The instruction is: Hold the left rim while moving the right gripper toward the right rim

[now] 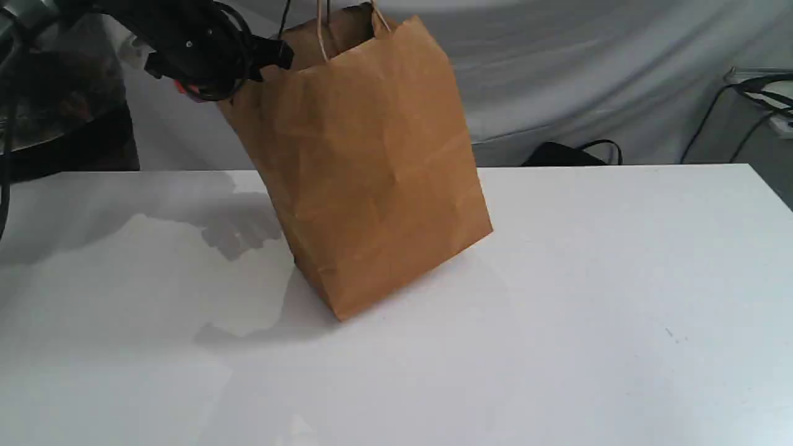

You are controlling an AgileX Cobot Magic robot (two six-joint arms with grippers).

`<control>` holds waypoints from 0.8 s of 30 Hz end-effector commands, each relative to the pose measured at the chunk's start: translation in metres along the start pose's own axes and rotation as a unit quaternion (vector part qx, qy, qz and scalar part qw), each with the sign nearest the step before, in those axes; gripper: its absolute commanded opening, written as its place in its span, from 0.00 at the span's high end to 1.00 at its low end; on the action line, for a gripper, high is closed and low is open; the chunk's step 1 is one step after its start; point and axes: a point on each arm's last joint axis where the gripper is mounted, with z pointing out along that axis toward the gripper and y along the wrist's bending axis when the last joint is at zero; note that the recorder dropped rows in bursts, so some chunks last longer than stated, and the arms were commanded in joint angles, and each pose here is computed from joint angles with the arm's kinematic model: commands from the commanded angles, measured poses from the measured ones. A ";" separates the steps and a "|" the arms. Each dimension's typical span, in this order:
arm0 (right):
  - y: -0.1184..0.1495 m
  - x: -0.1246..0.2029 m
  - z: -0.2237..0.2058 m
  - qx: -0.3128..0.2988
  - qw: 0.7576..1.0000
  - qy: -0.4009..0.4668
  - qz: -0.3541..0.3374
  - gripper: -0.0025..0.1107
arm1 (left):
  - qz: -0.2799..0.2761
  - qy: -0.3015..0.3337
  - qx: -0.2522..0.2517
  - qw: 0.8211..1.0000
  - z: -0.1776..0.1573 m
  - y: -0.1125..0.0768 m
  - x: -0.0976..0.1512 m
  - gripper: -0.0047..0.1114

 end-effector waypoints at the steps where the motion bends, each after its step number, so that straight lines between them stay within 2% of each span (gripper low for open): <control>1: 0.017 -0.012 -0.003 -0.093 0.992 -0.071 -0.042 0.98 | 0.016 -0.005 0.027 0.999 -0.001 -0.005 -0.001 0.96; 4: 0.040 -0.020 -0.012 -0.220 0.962 -0.137 -0.080 0.98 | 0.033 -0.006 0.037 0.999 0.000 -0.011 -0.001 0.96; 6: 0.048 -0.023 -0.015 -0.263 0.947 -0.162 -0.087 0.98 | 0.046 -0.006 0.038 0.998 0.000 -0.014 -0.002 0.96; 10: 0.046 -0.019 -0.002 -0.232 0.960 -0.118 -0.104 0.98 | 0.059 -0.012 0.043 0.997 -0.006 -0.027 -0.004 0.96; 13: 0.051 -0.025 0.011 -0.234 0.961 -0.106 -0.100 0.98 | 0.069 -0.015 0.046 0.996 -0.009 -0.038 -0.005 0.96; 19: 0.068 -0.025 0.043 -0.272 0.952 -0.066 -0.125 0.98 | 0.081 -0.012 0.051 0.995 -0.007 -0.051 -0.005 0.96; 24: 0.080 -0.027 0.070 -0.310 0.942 -0.075 -0.103 0.98 | 0.085 -0.011 0.044 0.995 -0.007 -0.050 -0.005 0.96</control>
